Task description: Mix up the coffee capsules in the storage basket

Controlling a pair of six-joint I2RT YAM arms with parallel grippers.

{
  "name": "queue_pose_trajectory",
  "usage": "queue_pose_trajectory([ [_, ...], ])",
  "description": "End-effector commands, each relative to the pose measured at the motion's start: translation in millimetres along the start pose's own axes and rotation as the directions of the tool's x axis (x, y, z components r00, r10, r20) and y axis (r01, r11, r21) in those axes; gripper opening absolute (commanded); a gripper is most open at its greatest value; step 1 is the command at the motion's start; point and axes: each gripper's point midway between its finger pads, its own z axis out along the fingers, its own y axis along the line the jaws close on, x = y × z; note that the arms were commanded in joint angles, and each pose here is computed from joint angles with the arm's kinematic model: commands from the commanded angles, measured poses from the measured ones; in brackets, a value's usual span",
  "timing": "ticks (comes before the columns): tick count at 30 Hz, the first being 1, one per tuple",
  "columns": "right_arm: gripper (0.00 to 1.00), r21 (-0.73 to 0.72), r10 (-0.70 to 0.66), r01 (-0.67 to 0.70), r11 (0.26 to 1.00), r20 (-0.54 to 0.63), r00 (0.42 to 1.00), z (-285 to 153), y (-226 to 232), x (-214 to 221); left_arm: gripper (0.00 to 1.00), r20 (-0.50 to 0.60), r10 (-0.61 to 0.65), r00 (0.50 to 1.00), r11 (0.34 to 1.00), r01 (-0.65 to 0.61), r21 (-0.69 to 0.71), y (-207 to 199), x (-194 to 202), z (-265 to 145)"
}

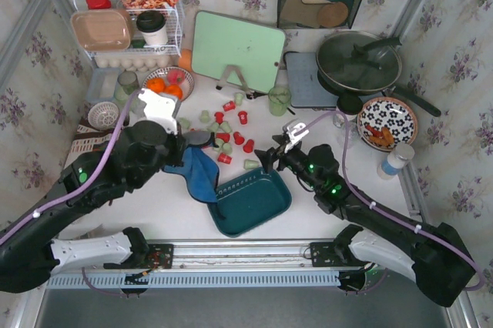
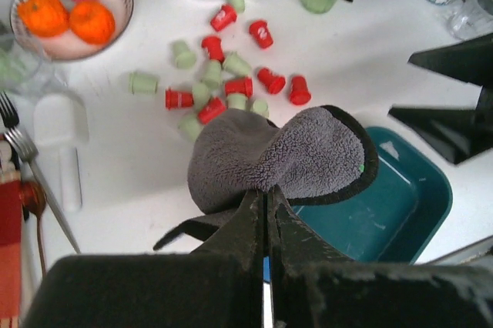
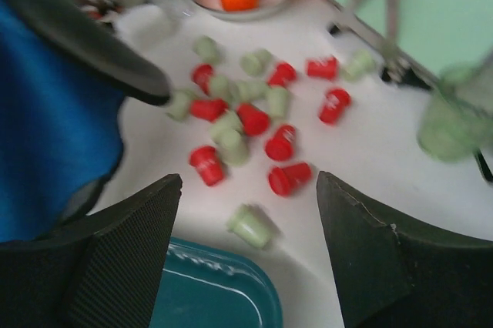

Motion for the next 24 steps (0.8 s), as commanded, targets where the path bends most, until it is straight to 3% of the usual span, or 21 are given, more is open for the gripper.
queue_pose_trajectory([
  [1,0.79,-0.205,-0.101,0.141,0.968,0.196,0.975,-6,45,-50,0.0,0.066,0.08,0.995,0.996,-0.082,0.021,-14,-33,8],
  [10,0.84,-0.38,-0.146,0.374,0.846,0.509,0.848,-25,105,-107,0.0,0.101,0.076,0.992,0.986,-0.09,0.139,-53,-58,22],
  [17,0.85,-0.402,-0.166,0.413,0.818,0.522,0.837,0,124,-117,0.0,0.117,0.055,0.992,0.975,-0.078,0.206,-71,-67,25],
  [24,0.84,-0.428,-0.185,0.404,0.809,0.467,0.865,21,140,-95,0.0,0.119,0.049,0.992,0.962,-0.079,0.261,-82,-69,24],
])
